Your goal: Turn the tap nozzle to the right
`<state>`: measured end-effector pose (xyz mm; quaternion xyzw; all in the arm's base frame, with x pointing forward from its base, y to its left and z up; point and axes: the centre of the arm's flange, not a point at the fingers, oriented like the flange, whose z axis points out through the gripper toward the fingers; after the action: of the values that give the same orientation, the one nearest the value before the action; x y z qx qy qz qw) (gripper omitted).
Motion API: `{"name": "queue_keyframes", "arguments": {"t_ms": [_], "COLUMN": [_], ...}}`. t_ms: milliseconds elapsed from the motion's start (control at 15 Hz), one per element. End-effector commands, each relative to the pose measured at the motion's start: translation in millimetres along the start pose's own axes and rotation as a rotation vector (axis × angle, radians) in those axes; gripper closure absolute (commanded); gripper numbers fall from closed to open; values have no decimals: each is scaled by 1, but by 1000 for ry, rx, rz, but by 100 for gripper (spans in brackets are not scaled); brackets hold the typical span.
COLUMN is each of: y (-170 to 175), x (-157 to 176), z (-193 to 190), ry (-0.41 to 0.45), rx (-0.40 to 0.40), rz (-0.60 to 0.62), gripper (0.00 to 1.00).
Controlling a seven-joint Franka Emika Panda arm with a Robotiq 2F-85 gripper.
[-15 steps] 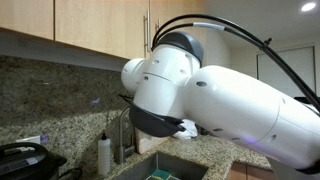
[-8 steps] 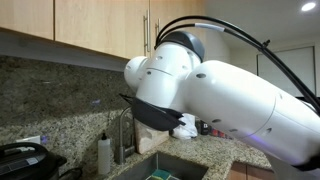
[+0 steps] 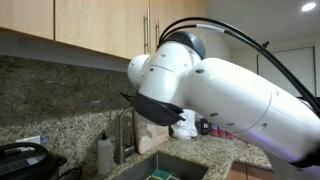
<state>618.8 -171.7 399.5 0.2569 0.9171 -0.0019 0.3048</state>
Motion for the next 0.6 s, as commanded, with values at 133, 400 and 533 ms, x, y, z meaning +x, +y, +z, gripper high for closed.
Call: {"name": "queue_keyframes", "arguments": {"t_ms": [133,400,533], "y": [-1,-10,-21], "x": [-6,21,27], "z": [-40,-78,-87], "ry": [-42,-63,-37], "rx": [43,108,117], "rz": [-3,-50,-46], "gripper": [0,0,0]}}
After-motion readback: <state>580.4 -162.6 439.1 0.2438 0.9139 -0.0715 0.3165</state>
